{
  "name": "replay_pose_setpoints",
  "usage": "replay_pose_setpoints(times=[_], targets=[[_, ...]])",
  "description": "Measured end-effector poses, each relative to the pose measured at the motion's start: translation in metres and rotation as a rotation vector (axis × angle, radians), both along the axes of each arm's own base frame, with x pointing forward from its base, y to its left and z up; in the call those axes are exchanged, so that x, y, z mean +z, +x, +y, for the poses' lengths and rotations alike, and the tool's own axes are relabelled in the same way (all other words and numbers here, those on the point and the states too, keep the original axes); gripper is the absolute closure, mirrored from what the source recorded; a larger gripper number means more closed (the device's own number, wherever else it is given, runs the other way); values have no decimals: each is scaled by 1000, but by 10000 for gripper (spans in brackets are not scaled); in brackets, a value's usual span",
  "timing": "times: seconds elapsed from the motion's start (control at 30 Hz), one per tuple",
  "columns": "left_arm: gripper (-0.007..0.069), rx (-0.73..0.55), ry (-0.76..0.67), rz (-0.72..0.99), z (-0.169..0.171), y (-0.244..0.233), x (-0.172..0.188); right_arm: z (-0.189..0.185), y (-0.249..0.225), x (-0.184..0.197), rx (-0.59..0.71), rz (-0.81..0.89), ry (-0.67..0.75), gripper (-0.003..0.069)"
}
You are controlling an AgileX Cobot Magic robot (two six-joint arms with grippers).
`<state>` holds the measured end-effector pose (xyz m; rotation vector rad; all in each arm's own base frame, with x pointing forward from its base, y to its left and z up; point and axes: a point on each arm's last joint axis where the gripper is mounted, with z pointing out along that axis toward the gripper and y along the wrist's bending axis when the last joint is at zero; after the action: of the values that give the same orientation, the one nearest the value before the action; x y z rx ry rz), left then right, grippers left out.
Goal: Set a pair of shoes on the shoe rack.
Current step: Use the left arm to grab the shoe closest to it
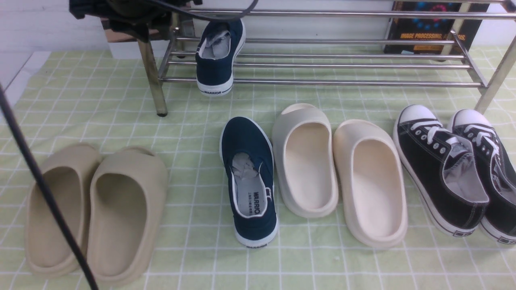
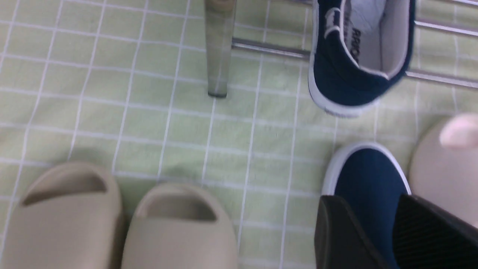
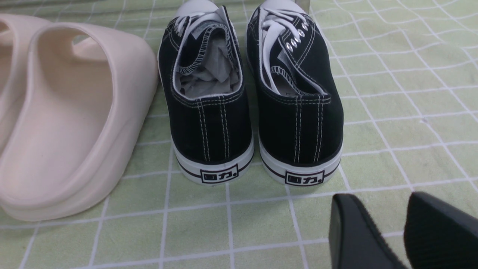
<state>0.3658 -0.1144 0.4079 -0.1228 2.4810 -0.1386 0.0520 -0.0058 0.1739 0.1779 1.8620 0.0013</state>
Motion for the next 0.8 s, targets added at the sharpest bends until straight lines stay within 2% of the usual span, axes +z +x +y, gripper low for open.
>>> replay_pose_setpoints(times=[0.17,0.27,0.4,0.5,0.67,0.8], targets=[[388,-136,-37,55,-5,-20,8,0,0,0,0,0,0,413],[388,-226,-99,144,-11,-35,-8,0,0,0,0,0,0,413],[388,-260,-128,241,-12,-55,-30,0,0,0,0,0,0,413],[388,-285,-94,339,-16,-87,-67,0,0,0,0,0,0,413],[388,-352,-60,384,-44,-116,-119,0,0,0,0,0,0,413],[388,-341,-73,377,-57,-113,-140,0,0,0,0,0,0,413]])
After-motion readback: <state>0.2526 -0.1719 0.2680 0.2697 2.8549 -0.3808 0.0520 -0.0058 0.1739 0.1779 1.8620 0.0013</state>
